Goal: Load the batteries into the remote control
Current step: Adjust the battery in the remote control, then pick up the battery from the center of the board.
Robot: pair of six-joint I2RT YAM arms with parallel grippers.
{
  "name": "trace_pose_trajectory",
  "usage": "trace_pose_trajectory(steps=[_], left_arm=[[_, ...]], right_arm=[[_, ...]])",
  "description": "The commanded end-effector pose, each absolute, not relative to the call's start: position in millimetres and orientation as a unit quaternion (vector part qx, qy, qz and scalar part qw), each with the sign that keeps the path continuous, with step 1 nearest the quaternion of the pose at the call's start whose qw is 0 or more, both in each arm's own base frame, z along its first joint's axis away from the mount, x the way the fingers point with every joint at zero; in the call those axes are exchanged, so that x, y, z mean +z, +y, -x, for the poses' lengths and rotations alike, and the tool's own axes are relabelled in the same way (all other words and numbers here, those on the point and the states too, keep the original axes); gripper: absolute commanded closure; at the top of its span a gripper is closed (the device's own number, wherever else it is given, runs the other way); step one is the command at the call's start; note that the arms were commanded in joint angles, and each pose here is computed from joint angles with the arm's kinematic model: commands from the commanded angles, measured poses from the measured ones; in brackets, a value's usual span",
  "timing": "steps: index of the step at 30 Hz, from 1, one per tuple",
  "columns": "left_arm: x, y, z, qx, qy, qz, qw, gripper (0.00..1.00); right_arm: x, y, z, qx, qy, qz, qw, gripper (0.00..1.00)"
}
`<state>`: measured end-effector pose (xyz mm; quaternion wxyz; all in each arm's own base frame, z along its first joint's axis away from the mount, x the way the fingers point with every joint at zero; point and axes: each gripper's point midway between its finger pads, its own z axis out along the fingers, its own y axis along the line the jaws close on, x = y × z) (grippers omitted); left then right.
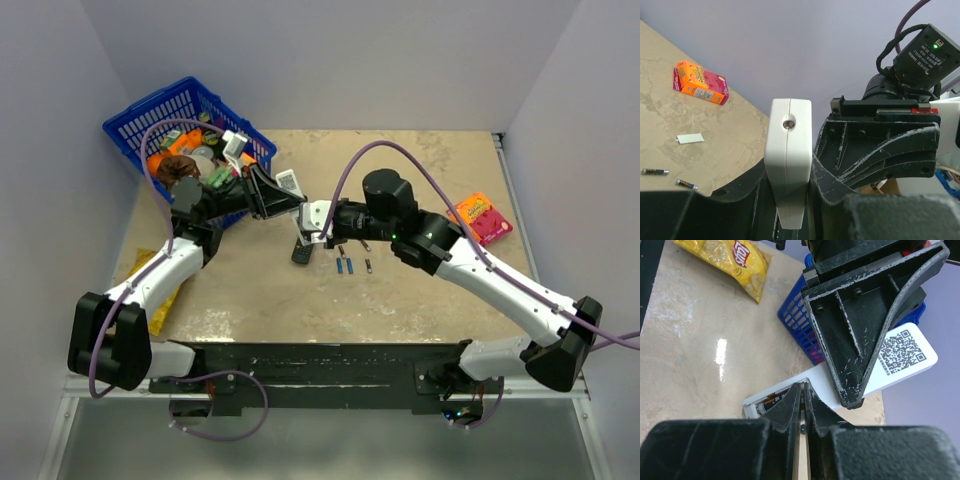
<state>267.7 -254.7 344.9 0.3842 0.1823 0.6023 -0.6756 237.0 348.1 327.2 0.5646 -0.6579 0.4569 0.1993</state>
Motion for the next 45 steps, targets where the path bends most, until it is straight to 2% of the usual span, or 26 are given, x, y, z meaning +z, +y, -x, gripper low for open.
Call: trace_pose_trajectory(steps=[1, 8, 16, 18, 23, 31, 32, 34, 35, 36, 37, 38, 40, 45], left_arm=[[404, -253, -260, -0.677, 0.538, -0.222, 0.45, 1.0], [412, -253, -259, -0.672, 0.532, -0.233, 0.46, 1.0], [392, -253, -265, -0.656, 0.556, -0.224, 0.459, 1.0], [372, -253, -275, -0.636, 0.582, -0.21, 0.461, 1.0], [327, -247, -299, -0.587, 0.641, -0.169, 0.465, 1.0], [286, -236, -320, -0.526, 0.691, -0.135, 0.477, 1.0], [283, -234, -322, -0.52, 0.694, -0.133, 0.48, 1.0], [279, -232, -323, -0.513, 0.7, -0.129, 0.479, 1.0], [276, -231, -324, -0.507, 0.702, -0.128, 0.482, 1.0], [276, -229, -324, -0.505, 0.703, -0.127, 0.485, 1.0], [273, -228, -324, -0.5, 0.708, -0.125, 0.483, 1.0], [272, -225, -326, -0.49, 0.711, -0.124, 0.489, 1.0], [267, -221, -326, -0.477, 0.72, -0.117, 0.491, 1.0], [262, -214, -321, -0.466, 0.724, -0.105, 0.498, 1.0]], right_arm=[[255, 328, -237, 0.179, 0.539, 0.684, 0.457, 0.93], [239, 326, -238, 0.177, 0.555, 0.683, 0.44, 0.94], [266, 339, -247, 0.186, 0.542, 0.662, 0.483, 0.93], [283, 342, -247, 0.194, 0.531, 0.654, 0.502, 0.88], [329, 345, -239, 0.224, 0.508, 0.623, 0.552, 0.66], [372, 331, -244, 0.22, 0.521, 0.553, 0.611, 0.59], [373, 327, -247, 0.216, 0.531, 0.541, 0.615, 0.54], [372, 315, -262, 0.196, 0.573, 0.495, 0.623, 0.49], [371, 309, -269, 0.186, 0.593, 0.473, 0.625, 0.4], [367, 304, -277, 0.18, 0.618, 0.445, 0.622, 0.36], [360, 295, -286, 0.158, 0.642, 0.424, 0.619, 0.27], [356, 284, -296, 0.141, 0.661, 0.402, 0.617, 0.22], [329, 276, -306, 0.133, 0.707, 0.386, 0.577, 0.17], [272, 239, -340, 0.156, 0.814, 0.299, 0.474, 0.14]])
